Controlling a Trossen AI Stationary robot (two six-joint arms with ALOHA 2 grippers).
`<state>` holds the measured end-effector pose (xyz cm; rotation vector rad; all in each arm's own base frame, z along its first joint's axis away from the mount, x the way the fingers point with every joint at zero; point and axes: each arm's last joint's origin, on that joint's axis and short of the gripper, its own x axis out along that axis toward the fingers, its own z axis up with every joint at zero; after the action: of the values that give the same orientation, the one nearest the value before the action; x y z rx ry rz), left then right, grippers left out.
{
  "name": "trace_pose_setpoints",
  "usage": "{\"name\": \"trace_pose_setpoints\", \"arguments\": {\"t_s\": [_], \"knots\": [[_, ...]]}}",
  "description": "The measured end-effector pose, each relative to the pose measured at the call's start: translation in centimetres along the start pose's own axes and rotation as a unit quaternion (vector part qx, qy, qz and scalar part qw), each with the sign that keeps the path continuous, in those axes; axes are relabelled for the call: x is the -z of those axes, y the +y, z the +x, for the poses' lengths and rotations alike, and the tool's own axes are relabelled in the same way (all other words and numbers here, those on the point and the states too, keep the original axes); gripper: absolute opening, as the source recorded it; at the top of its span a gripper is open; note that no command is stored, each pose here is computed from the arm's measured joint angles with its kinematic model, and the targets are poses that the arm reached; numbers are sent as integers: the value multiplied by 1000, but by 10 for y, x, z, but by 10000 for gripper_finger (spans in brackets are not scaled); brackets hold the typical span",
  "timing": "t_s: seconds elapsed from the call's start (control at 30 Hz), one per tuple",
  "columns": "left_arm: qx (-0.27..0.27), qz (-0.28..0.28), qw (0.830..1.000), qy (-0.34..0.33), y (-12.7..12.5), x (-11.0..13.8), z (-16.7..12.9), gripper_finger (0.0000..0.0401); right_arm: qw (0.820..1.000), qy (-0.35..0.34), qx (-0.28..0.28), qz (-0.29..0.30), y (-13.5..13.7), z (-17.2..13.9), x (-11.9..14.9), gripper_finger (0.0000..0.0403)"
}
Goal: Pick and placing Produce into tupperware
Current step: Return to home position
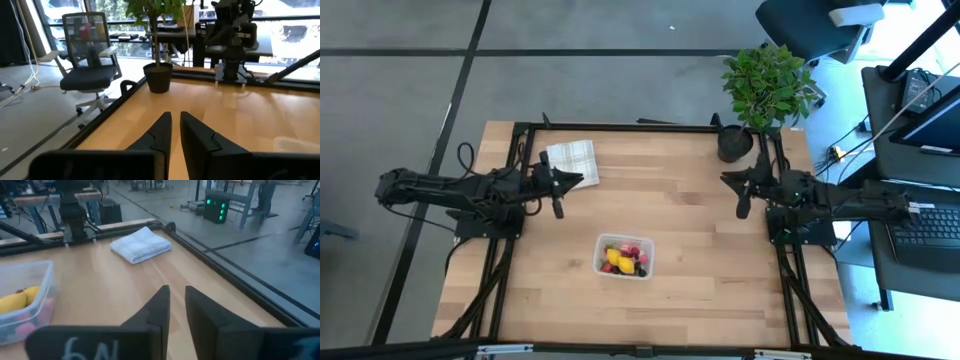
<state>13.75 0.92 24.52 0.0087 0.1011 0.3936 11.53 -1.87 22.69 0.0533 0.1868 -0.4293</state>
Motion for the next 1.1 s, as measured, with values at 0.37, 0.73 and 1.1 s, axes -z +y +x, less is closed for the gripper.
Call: {"name": "trace_pose_setpoints", "arguments": {"t_s": [0.37,0.73,1.1], "knots": [[-30,-16,999,-34,8,44,-13,10,997,-65,-6,29,-9,-19,20,45],[-43,-37,997,-50,13,80,-22,7,997,-76,-7,34,-10,-18,46,45],[-50,-33,996,-61,14,78,-24,35,997,-72,-7,38,-9,-13,56,45]]}}
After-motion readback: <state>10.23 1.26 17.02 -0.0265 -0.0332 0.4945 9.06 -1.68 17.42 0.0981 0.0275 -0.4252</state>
